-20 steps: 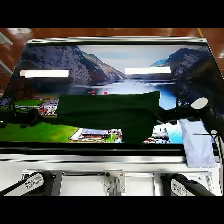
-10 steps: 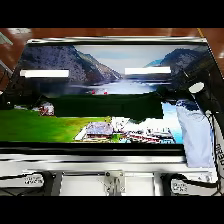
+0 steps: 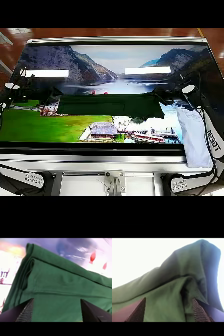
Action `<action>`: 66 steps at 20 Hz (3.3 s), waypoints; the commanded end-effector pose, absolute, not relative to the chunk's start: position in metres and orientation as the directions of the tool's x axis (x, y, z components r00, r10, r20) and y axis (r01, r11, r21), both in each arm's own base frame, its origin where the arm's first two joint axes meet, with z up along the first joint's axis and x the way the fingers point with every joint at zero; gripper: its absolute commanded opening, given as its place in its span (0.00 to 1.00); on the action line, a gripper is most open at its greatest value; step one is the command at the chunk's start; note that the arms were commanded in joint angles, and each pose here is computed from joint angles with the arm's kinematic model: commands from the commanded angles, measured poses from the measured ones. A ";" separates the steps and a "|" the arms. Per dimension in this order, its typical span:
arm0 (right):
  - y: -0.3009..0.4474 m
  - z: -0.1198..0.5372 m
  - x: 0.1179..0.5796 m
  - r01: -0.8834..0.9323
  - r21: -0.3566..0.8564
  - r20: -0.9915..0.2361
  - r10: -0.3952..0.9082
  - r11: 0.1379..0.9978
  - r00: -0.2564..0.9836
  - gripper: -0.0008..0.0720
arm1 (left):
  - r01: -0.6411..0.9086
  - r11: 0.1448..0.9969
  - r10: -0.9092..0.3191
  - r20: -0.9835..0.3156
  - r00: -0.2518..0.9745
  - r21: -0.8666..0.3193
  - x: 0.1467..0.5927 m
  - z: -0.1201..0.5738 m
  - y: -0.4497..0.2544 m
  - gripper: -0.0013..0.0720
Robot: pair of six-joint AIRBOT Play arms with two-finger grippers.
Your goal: Fold the shirts.
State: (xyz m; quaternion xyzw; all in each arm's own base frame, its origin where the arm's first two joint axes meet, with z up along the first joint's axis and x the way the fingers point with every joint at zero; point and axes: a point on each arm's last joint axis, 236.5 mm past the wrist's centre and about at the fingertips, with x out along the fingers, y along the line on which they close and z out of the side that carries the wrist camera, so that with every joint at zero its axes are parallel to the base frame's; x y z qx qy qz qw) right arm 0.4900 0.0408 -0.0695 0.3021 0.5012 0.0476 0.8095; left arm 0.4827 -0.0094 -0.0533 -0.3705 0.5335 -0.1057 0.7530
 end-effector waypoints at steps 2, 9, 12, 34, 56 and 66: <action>-0.004 -0.049 0.472 0.137 0.410 -0.829 0.305 0.902 0.469 0.96 | -0.199 0.671 -0.642 -0.694 0.325 -0.714 0.465 -0.027 -0.001 0.97; 0.011 -0.094 0.433 0.247 0.550 -0.830 0.488 0.798 0.271 0.96 | -0.065 0.682 -0.695 -0.673 0.253 -0.729 0.440 0.026 -0.037 0.85; 0.032 -0.113 0.448 0.263 0.584 -0.807 0.514 0.768 0.291 0.96 | 0.009 0.693 -0.702 -0.671 0.239 -0.721 0.435 0.045 -0.065 0.85; 0.078 0.125 0.367 -0.006 0.708 -0.647 0.652 0.706 0.397 0.10 | 0.272 0.570 -0.816 -0.573 0.076 -0.776 0.398 -0.027 -0.389 0.07; 0.304 0.083 0.392 -0.167 0.766 -0.547 0.765 0.621 0.339 0.10 | 0.210 0.849 -0.439 -0.426 0.791 -0.485 0.507 0.202 -0.069 0.07; 0.431 0.001 0.418 0.006 0.887 -0.443 0.848 0.461 0.291 0.28 | 0.107 0.893 -0.331 -0.478 0.813 -0.437 0.423 0.246 0.030 0.07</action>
